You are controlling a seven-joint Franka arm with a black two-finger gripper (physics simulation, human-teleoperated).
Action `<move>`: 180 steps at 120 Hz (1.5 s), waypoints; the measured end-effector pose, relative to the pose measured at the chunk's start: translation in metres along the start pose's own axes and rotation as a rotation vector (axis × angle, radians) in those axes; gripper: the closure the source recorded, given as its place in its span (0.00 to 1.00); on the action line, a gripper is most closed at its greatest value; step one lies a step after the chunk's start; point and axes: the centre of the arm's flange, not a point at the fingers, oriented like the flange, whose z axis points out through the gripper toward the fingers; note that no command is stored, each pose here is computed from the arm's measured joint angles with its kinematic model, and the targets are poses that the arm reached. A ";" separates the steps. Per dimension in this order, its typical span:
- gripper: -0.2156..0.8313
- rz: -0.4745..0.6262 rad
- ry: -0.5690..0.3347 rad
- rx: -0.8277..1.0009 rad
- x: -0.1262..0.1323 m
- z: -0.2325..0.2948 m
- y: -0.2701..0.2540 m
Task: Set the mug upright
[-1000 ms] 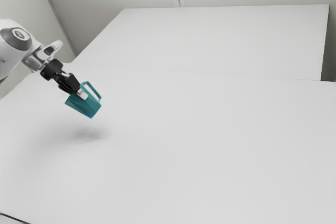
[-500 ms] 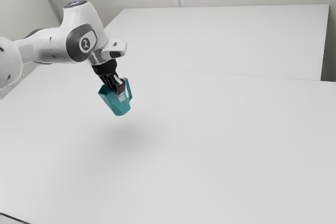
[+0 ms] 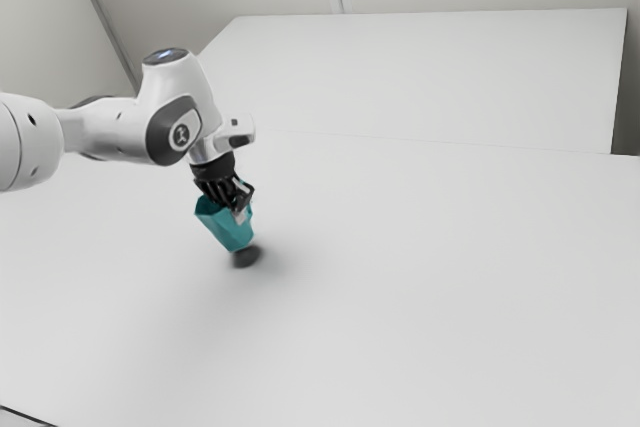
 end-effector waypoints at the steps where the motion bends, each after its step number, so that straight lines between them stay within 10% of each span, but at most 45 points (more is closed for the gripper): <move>1: 0.95 -0.008 -0.001 0.001 0.000 0.001 -0.003; 72: 0.95 -0.182 -0.022 0.016 0.002 0.044 -0.033; 116: 0.38 -0.192 0.051 0.009 0.009 -0.018 -0.029; 180: 0.22 -0.151 0.055 0.000 0.069 -0.202 -0.029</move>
